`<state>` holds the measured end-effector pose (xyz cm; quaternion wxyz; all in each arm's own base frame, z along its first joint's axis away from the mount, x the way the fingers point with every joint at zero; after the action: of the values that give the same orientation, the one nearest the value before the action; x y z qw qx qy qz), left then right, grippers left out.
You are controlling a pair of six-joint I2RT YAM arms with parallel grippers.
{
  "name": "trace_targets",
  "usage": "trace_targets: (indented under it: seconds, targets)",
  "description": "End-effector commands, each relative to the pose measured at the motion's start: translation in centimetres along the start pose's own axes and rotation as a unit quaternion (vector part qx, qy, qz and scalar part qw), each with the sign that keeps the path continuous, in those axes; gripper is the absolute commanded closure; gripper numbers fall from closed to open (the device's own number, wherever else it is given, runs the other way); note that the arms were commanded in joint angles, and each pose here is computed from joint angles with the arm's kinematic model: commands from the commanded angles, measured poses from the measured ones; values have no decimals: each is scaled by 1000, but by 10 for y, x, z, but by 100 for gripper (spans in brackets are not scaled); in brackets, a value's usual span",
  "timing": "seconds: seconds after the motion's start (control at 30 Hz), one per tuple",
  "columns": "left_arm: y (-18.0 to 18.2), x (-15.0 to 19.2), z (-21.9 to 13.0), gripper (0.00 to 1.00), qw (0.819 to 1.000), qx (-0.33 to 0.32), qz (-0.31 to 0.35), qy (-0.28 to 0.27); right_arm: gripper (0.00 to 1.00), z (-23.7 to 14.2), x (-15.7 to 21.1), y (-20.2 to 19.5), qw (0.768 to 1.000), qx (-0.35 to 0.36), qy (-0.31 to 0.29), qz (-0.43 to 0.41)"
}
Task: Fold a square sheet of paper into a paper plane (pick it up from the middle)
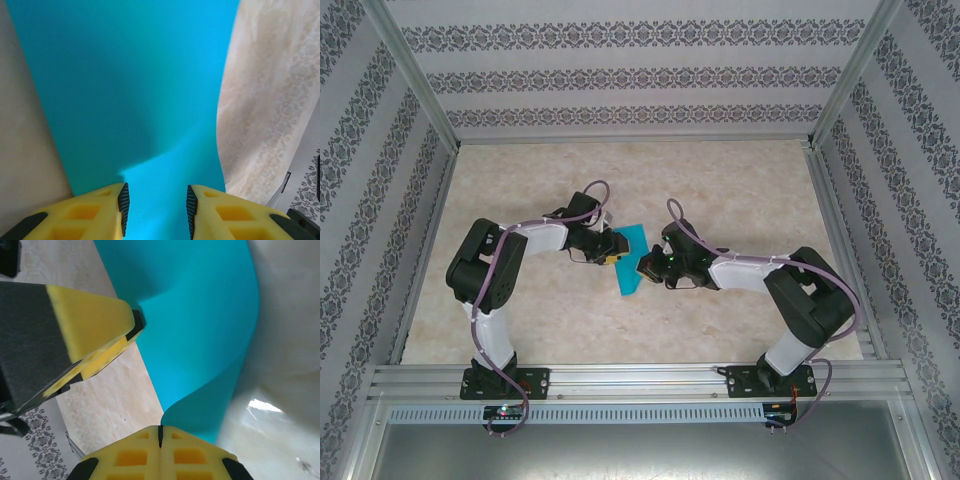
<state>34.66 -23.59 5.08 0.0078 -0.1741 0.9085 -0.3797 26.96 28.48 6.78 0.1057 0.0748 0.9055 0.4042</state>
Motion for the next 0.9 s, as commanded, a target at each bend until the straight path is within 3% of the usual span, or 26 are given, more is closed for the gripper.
trace_targets:
  seconds: [0.0,0.23,0.87]
  targets:
    - [-18,-11,-14,63,999,2,30,-34,100,9,-11,11,1000,-15,-19,-1]
    - [3,-22,2,75,998,-46,17,-35,100,21,-18,18,999,-25,-20,-9]
    - [26,-20,13,85,996,-91,2,-13,100,50,-25,21,999,-40,-6,-26]
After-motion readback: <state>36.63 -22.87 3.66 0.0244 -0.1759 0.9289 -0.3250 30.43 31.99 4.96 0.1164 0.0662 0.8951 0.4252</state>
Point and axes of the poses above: each hand's point on the last joint's axis, 136 mm out from that joint toward the fingers, its own z axis out along the fingers, its own y axis along the line the jaws close on, x = y × z, the point moved 2 cm from there along -z, back along the fingers, and after that the axes turned 11 degrees about -z, right-handed, at the moved point
